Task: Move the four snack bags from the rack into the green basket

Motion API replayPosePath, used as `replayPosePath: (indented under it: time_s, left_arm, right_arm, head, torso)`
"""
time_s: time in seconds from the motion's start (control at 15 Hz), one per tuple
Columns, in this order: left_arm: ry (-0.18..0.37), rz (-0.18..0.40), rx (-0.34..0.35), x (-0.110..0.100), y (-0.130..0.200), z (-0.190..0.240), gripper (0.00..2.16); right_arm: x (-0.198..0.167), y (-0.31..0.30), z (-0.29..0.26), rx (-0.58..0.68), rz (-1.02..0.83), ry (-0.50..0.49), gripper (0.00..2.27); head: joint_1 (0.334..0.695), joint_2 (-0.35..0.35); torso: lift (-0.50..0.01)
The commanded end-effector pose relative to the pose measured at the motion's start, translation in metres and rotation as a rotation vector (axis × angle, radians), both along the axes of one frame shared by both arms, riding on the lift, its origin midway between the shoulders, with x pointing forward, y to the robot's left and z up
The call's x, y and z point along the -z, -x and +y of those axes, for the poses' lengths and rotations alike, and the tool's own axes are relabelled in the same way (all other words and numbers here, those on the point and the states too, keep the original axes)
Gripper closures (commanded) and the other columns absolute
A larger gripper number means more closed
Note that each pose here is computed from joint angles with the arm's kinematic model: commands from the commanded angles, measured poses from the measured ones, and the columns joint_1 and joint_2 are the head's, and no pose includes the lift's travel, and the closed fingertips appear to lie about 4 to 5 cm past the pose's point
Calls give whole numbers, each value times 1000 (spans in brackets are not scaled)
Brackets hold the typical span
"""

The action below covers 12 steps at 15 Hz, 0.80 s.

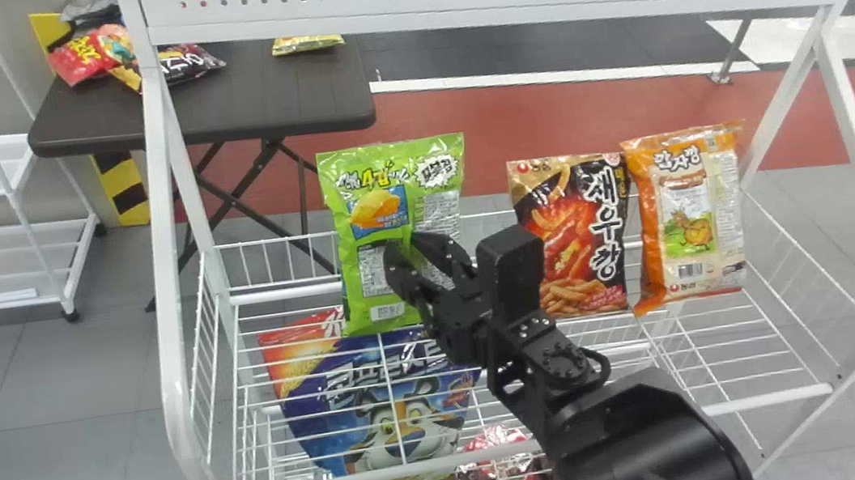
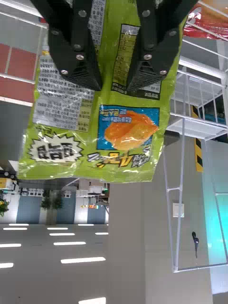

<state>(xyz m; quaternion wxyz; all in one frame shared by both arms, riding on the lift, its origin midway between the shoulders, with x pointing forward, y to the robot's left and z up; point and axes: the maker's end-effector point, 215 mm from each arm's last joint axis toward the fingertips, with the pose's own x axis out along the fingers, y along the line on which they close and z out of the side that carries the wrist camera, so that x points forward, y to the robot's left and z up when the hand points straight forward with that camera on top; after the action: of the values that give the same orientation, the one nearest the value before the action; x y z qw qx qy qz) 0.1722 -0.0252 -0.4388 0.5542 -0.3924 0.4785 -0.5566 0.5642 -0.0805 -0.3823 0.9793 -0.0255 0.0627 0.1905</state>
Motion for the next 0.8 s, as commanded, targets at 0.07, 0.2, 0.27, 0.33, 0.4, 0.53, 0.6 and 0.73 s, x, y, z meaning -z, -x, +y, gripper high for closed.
replayPosePath:
  time_s: [0.07,0.2,0.27,0.33,0.4,0.53,0.6,0.73]
  left_arm:
    - [0,1,1,-1,1,-1,1504]
    - [-2,2,1,-1,1,-1,1504]
    - [-2,4,1,-1,2,-1,1504]
    - [-2,4,0,-1,2,0,1504]
    - [-1,2,-1,-2,2,0,1504]
    - [-4,-1,-4,-1,1,1,1504]
    - [-5,0,-5,0,1,1,1504]
    - [-9,1,-11,1,0,2,1504]
  right_arm:
    - [-12,6,-5,2,-24,-43,2132]
    - [-31,17,-4,-9,-51,-71,2132]
    - [-41,30,-4,-20,-60,-84,2132]
    - [-47,44,-7,-25,-65,-91,2128]
    - [-53,62,-8,-43,-38,-109,2128]
    - [-57,104,-26,-62,23,-127,2132]
    - [-58,127,-39,-59,50,-116,2128]
    - [-36,164,-72,-51,198,-118,2132]
  head:
    - [695,-165]
    - [695,-171]
    - [695,-172]
    - [695,-174]
    - [695,-175]
    - [695,-183]
    - [695,-205]
    - [695,-243]
  torso:
    - [0]
    - [0]
    - [0]
    - [0]
    - [0]
    - [0]
    - [0]
    - [0]
